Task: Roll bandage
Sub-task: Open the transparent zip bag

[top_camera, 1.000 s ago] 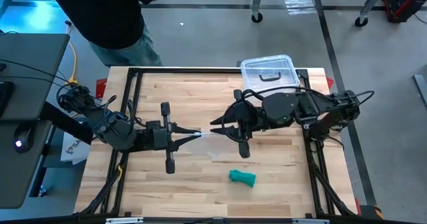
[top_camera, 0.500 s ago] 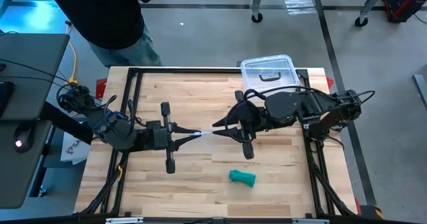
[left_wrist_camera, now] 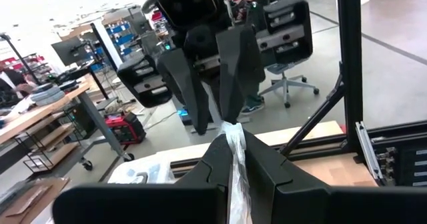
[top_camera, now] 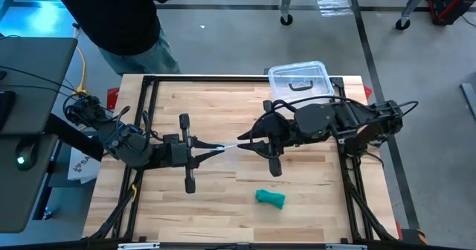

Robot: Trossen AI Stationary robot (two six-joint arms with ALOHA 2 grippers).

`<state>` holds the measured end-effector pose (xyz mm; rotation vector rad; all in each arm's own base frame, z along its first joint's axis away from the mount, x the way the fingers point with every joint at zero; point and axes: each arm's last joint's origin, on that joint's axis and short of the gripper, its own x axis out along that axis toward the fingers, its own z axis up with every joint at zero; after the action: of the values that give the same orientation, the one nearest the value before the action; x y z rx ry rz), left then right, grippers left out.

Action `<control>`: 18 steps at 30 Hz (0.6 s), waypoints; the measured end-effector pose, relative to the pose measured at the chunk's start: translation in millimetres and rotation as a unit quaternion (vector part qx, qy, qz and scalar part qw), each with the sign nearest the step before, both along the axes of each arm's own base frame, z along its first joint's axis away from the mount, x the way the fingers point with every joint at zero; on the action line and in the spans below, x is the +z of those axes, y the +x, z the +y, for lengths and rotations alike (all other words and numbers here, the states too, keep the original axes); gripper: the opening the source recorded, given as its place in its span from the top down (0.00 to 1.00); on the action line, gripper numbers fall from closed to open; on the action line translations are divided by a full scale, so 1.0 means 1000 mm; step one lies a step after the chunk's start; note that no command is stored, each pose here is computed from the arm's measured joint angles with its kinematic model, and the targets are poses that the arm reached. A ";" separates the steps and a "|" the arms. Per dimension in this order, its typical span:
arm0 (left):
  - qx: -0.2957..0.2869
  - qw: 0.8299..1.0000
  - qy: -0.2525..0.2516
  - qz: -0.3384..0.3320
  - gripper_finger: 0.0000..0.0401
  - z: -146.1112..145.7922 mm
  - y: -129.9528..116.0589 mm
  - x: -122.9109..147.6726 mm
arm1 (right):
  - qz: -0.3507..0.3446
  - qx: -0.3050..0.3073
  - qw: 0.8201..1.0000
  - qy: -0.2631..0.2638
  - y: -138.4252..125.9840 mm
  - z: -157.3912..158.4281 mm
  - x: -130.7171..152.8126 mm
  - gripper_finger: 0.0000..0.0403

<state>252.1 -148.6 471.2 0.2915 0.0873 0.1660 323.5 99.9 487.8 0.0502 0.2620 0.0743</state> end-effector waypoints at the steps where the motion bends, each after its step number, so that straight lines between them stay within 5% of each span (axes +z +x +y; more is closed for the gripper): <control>1: 0.000 1.000 0.000 0.000 0.96 0.000 0.000 0.000 | 0.003 -0.002 1.000 -0.002 0.000 0.000 -0.001 0.79; 6: 0.000 1.000 -0.008 -0.002 0.96 0.000 0.000 0.000 | -0.005 -0.001 1.000 -0.010 0.001 0.000 0.001 0.79; 13: 0.012 0.996 -0.083 -0.016 0.96 0.004 0.002 0.000 | -0.071 0.023 0.996 -0.047 0.001 0.006 0.013 0.75; 18: 0.012 0.993 -0.112 -0.020 0.96 0.008 0.005 0.000 | -0.047 0.026 0.998 -0.045 0.003 0.007 0.007 0.68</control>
<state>256.9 -141.1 471.3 0.0635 0.0685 0.1834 326.3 107.0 494.3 -0.0497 0.1730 0.1168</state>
